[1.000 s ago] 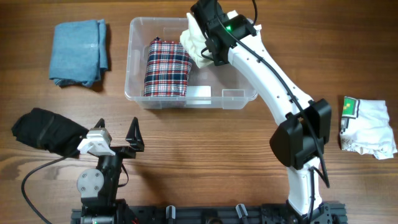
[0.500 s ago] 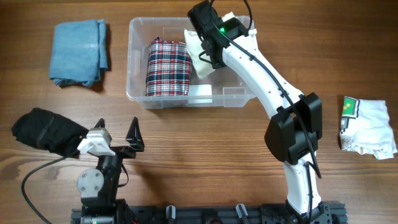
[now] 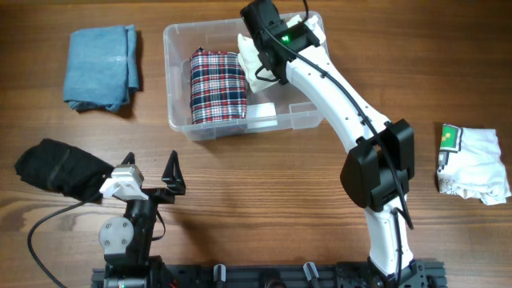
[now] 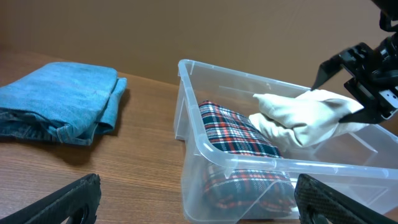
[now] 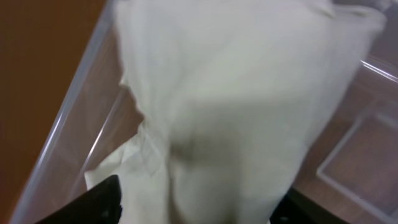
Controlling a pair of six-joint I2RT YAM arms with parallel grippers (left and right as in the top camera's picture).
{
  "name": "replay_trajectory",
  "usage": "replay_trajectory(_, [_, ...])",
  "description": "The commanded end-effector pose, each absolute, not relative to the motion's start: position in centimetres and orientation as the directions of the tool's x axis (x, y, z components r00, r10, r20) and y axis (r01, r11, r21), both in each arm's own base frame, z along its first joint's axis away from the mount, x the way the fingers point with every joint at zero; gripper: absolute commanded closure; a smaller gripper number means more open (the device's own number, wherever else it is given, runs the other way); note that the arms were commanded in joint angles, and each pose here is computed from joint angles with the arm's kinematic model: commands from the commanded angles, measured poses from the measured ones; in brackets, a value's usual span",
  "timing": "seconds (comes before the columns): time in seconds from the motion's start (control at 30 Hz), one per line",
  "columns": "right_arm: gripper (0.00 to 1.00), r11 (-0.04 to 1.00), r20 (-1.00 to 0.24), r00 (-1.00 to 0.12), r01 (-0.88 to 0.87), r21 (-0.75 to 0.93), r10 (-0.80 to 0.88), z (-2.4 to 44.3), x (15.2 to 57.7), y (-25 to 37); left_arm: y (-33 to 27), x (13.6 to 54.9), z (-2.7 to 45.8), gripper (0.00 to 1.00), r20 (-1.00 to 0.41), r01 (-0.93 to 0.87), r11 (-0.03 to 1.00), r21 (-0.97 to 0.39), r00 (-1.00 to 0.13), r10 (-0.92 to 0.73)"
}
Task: Pack container
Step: 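Lift the cream cloth and lower it into the bin beside the plaid shirt, then push and flatten the cream cloth into the bin with the right gripper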
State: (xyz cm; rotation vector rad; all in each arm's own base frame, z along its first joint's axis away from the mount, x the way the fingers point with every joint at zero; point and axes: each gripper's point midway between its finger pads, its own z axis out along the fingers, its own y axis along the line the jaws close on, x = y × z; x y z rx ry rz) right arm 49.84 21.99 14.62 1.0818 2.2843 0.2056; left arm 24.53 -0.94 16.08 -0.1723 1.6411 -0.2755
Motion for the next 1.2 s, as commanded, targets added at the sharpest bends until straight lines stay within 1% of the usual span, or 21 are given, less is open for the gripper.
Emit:
replay_trajectory(0.0, [0.00, 0.901, -0.596, -0.685, 0.397, 0.176, 0.419, 15.4, 50.8, 22.0, -0.6, 24.6, 15.8, 0.00, -0.954, 0.034, 0.957, -0.289, -0.088, -0.285])
replay_trajectory(0.07, [0.00, 0.950, -0.621, -0.728, 0.296, 0.099, 0.292, 15.5, 51.0, 22.1, -0.6, 24.6, 15.8, 0.00, -0.954, 0.034, 0.957, -0.289, -0.088, -0.285])
replay_trajectory(0.2, [0.00, 0.991, -0.639, -0.765, 0.128, -0.029, 0.080, 15.7, 51.3, 22.4, -0.6, 24.6, 15.8, 0.00, -0.954, 0.034, 0.957, -0.289, -0.088, -0.285])
replay_trajectory(0.37, [0.01, 0.976, -0.629, -0.752, -0.091, -0.197, -0.197, 17.1, 51.4, 22.4, -0.6, 24.6, 15.8, 0.00, -0.954, 0.034, 0.957, -0.289, -0.088, -0.285])
replay_trajectory(0.47, [0.08, 0.966, -0.642, -0.727, -0.128, -0.224, -0.245, 18.3, 51.7, 22.3, -0.6, 24.6, 15.8, 0.00, -0.954, 0.034, 0.957, -0.289, -0.088, -0.285])
replay_trajectory(0.5, [0.14, 0.964, -0.648, -0.718, -0.133, -0.230, -0.254, 18.6, 52.0, 22.0, -0.6, 24.6, 15.8, 0.00, -0.955, 0.034, 0.957, -0.289, -0.088, -0.285])
replay_trajectory(0.53, [0.25, 0.966, -0.653, -0.717, -0.123, -0.228, -0.245, 18.7, 52.3, 21.7, -0.6, 24.6, 15.8, 0.00, -0.954, 0.034, 0.957, -0.289, -0.088, -0.285])
replay_trajectory(0.6, [0.59, 0.971, -0.651, -0.724, -0.116, -0.212, -0.228, 18.5, 52.7, 21.0, -0.6, 24.6, 15.8, 0.00, -0.954, 0.034, 0.957, -0.289, -0.088, -0.285])
replay_trajectory(0.63, [0.71, 0.973, -0.649, -0.728, -0.118, -0.199, -0.222, 18.4, 52.8, 20.7, -0.6, 24.6, 15.8, 0.00, -0.954, 0.034, 0.957, -0.289, -0.088, -0.285])
replay_trajectory(0.7, [0.85, 0.977, -0.640, -0.740, -0.132, -0.166, -0.209, 18.1, 52.9, 20.4, -0.6, 24.6, 15.8, 0.00, -0.954, 0.034, 0.957, -0.289, -0.088, -0.285])
replay_trajectory(0.77, [0.96, 0.980, -0.621, -0.758, -0.151, -0.131, -0.200, 17.6, 52.8, 20.2, -0.6, 24.6, 15.8, 0.00, -0.954, 0.034, 0.957, -0.289, -0.088, -0.285])
replay_trajectory(0.93, [0.96, 0.975, -0.566, -0.797, -0.213, -0.063, -0.211, 15.7, 52.0, 21.2, -0.6, 24.6, 15.8, 0.00, -0.954, 0.034, 0.957, -0.289, -0.088, -0.285])
replay_trajectory(1.03, [0.96, 0.971, -0.497, -0.838, -0.237, -0.039, -0.225, 13.1, 51.1, 21.6, -0.6, 24.6, 15.8, 0.00, -0.954, 0.034, 0.957, -0.289, -0.088, -0.285])
replay_trajectory(1.17, [0.96, 0.976, -0.404, -0.893, -0.219, 0.003, -0.199, 11.9, 48.8, 21.5, -0.6, 24.6, 15.8, 0.00, -0.955, 0.034, 0.957, -0.289, -0.088, -0.285])
